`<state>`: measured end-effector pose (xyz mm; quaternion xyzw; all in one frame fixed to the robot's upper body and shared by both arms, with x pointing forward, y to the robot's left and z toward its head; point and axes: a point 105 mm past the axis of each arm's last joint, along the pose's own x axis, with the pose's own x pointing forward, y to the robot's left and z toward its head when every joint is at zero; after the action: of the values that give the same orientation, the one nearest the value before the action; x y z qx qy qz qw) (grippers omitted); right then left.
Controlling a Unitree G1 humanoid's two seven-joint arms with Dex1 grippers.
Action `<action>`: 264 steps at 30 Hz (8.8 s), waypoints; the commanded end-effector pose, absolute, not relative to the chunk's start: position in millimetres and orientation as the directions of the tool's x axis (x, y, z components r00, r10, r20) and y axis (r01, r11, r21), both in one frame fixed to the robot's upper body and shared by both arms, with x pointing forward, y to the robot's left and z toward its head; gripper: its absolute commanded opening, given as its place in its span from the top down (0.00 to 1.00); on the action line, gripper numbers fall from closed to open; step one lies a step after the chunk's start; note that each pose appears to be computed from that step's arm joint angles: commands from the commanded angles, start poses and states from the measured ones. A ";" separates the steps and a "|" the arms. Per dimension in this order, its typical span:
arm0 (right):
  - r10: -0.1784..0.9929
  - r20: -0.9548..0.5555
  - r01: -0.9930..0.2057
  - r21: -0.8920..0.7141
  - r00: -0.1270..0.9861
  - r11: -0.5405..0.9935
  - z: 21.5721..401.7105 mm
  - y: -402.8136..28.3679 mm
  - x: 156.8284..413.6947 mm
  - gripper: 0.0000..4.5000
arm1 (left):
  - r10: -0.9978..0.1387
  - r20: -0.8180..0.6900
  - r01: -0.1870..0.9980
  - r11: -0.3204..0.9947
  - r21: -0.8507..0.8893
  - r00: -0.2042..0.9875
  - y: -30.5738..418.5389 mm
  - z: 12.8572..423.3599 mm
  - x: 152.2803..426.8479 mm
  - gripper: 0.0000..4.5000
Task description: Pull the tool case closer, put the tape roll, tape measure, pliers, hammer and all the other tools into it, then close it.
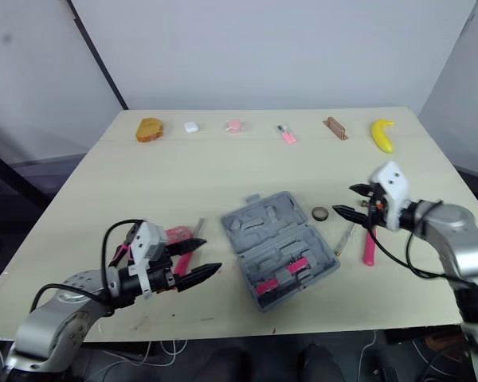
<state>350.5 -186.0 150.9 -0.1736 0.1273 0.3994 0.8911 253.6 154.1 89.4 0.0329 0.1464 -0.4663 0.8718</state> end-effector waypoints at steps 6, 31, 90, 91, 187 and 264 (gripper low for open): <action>0.652 -0.613 -0.894 -0.279 0.446 0.349 116.4 -152.3 362.0 1.00 | -0.793 -0.373 0.840 0.539 -0.063 0.481 157.1 61.0 267.8 0.94; 0.501 -0.819 -0.947 -0.321 0.282 0.008 83.9 -116.1 390.4 1.00 | -0.758 -0.447 0.846 0.533 -0.005 0.475 120.5 27.7 293.9 0.99; 0.626 -0.741 -0.969 -0.164 0.244 0.183 63.1 -134.2 308.9 1.00 | -0.790 -0.563 0.966 0.252 0.065 0.244 122.0 35.8 298.8 0.99; 0.624 -0.741 -0.968 -0.166 0.249 0.188 63.1 -135.6 309.2 1.00 | -0.792 -0.561 0.967 0.248 0.065 0.241 120.1 35.7 298.5 0.99; 0.652 -0.721 -0.965 -0.092 0.236 0.248 45.3 -129.9 261.0 1.00 | -0.765 -0.601 0.952 0.305 -0.020 0.232 138.1 15.0 242.2 0.99; 0.453 -0.777 -0.880 -0.263 0.437 0.396 104.7 -142.9 411.6 0.55 | -0.897 0.173 0.911 0.413 0.000 0.407 154.9 163.1 225.7 0.00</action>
<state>403.8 -147.4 93.1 -0.3353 0.3330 0.4319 0.7682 229.9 159.8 151.2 -0.0582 -0.0480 -0.5350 0.8415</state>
